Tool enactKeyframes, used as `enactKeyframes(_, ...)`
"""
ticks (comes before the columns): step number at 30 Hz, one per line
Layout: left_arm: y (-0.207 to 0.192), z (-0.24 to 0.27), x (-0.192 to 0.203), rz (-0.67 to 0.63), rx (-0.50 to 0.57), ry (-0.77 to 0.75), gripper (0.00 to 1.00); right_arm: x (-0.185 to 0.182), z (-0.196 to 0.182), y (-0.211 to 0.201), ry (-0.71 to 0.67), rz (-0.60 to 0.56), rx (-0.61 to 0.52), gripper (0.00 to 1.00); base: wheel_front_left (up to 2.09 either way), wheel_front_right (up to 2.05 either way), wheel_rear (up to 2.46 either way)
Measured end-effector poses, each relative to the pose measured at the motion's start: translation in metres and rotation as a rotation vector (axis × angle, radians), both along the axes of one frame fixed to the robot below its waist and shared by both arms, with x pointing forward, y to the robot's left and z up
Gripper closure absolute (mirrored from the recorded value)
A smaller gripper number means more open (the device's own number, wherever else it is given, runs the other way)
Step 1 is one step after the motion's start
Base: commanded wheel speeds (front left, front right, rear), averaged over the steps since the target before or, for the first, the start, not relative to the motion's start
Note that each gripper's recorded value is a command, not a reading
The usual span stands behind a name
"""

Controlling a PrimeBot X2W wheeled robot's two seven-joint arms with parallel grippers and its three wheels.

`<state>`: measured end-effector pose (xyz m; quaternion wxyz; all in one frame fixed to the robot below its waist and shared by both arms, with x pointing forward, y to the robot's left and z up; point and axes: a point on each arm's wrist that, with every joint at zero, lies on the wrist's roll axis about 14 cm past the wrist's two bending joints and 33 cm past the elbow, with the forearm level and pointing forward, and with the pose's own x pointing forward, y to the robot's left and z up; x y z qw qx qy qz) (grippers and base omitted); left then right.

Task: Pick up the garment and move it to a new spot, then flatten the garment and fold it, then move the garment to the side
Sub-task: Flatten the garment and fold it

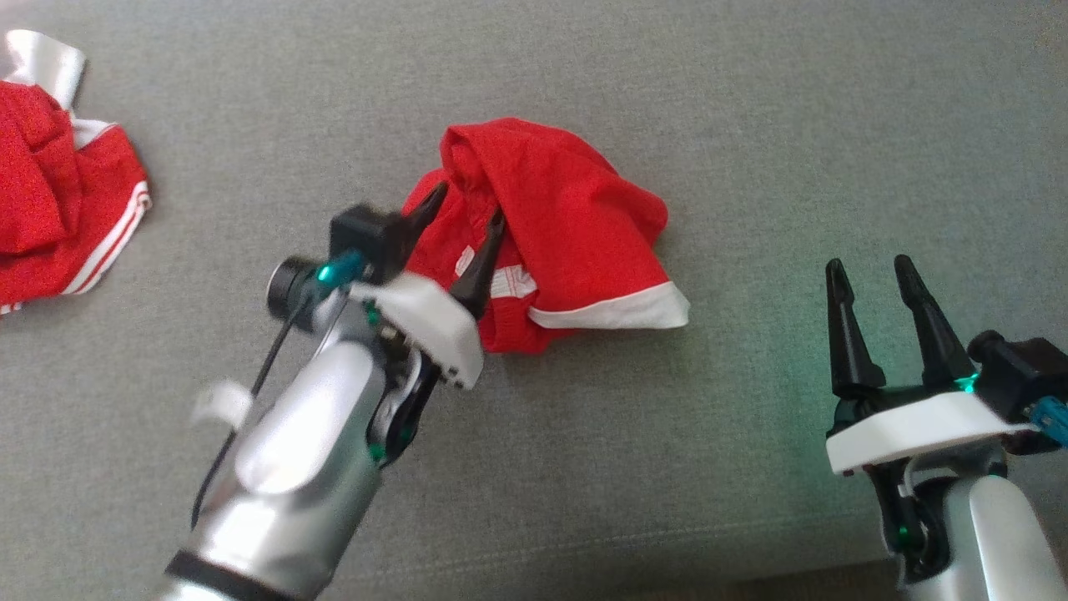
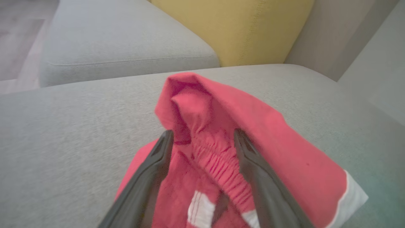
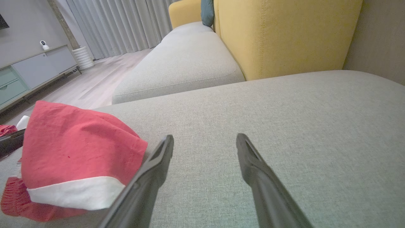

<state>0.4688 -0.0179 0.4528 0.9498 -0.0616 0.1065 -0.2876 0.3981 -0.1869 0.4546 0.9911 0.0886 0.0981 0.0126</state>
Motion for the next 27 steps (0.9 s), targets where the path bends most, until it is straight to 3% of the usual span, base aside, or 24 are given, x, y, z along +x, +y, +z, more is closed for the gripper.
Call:
enactKeyframes(6,0.046,0.001,-0.017,0.154,0.020,-0.066,0.00,0.002,0.011,0.005,-0.022,0.022,-0.018,0.00,0.00,0.00,0.00)
enactKeyframes(13,0.103,0.047,-0.027,0.364,-0.019,-0.216,0.00,-0.002,0.022,0.013,-0.039,0.049,-0.039,0.00,0.00,0.00,0.00)
enactKeyframes(27,0.139,0.059,-0.064,0.453,0.031,-0.275,0.00,-0.013,0.032,0.019,-0.047,0.072,-0.050,0.00,0.00,0.00,0.00)
